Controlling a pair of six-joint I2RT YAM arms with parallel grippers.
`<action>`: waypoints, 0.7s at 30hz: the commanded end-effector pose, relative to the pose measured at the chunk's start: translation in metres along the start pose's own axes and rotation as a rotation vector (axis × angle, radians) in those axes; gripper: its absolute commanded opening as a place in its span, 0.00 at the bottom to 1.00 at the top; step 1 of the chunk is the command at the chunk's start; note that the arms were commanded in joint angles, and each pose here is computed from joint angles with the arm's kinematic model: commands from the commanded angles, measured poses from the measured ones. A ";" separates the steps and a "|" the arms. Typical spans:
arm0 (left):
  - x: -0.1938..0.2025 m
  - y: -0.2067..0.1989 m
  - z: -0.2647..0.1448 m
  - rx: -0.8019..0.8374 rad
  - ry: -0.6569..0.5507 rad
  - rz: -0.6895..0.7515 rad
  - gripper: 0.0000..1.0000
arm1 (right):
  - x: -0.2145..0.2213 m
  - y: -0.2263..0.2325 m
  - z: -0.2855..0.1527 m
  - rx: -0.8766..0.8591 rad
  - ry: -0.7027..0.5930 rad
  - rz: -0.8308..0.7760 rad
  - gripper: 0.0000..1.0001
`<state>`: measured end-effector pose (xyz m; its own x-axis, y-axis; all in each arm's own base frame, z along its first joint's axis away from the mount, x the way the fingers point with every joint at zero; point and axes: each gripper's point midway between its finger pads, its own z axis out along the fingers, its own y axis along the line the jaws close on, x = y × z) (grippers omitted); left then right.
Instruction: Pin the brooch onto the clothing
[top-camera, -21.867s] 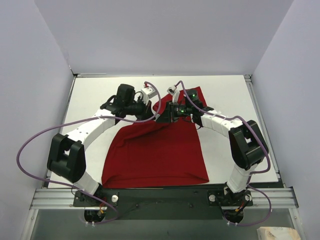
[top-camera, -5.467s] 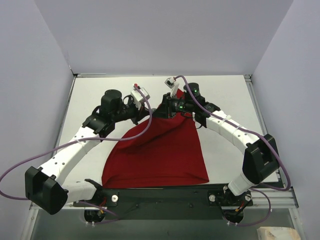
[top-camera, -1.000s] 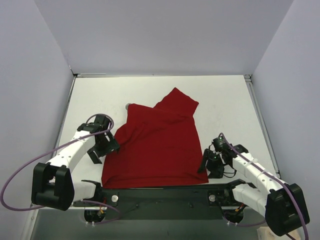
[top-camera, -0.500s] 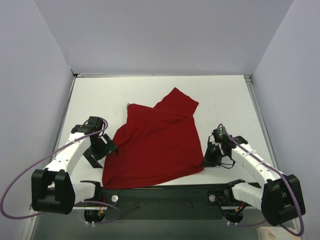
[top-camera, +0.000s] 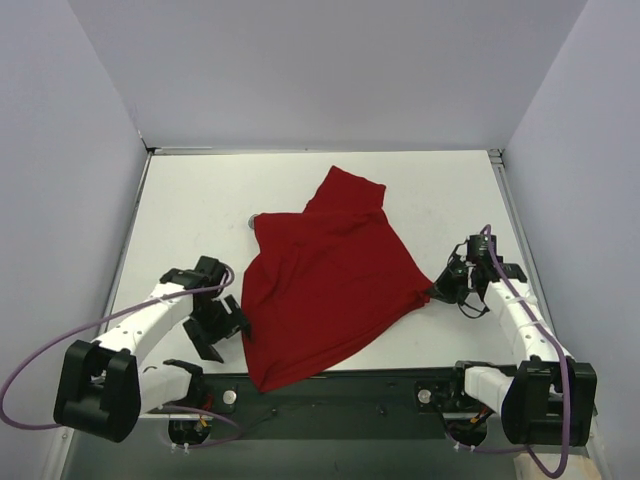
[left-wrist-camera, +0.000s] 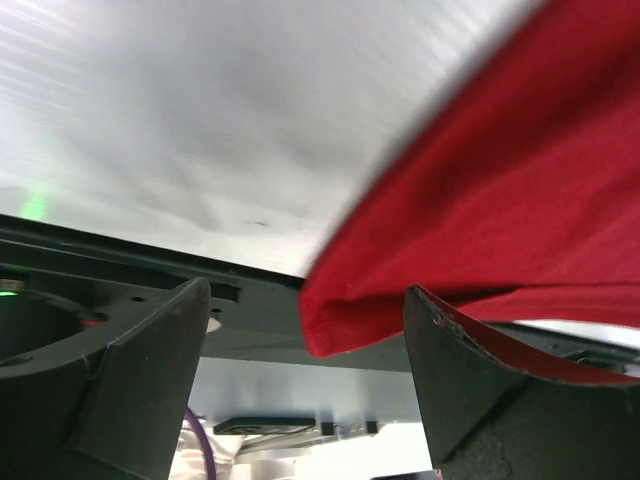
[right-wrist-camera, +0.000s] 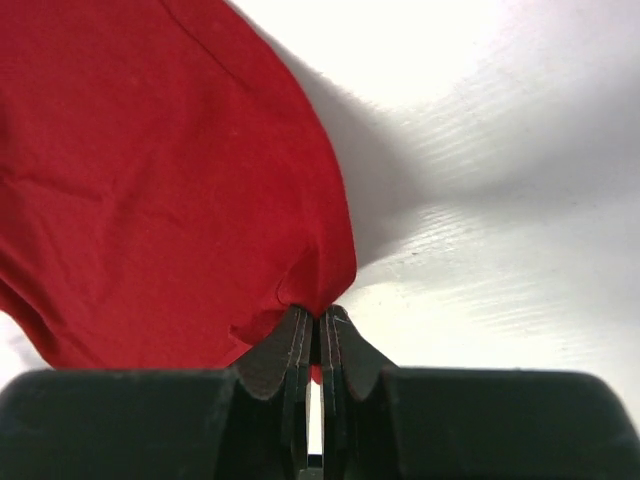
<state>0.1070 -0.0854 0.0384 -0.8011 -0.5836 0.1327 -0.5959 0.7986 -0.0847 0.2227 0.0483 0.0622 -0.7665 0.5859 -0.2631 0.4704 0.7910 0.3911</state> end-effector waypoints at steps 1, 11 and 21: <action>0.022 -0.031 0.003 0.090 0.032 0.043 0.86 | -0.005 0.011 -0.001 -0.038 0.007 0.012 0.00; 0.070 -0.027 0.028 0.095 0.111 0.056 0.79 | -0.003 0.012 0.001 -0.057 0.012 0.006 0.00; 0.094 -0.031 0.061 0.047 0.116 0.098 0.72 | -0.003 0.014 0.004 -0.070 0.019 0.000 0.00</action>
<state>0.0423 -0.1639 0.0117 -0.8649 -0.4395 0.2424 -0.4804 0.8649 -0.1458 0.2325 0.0561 0.0643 -0.7714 0.5797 -0.2625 0.4395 0.7837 0.4390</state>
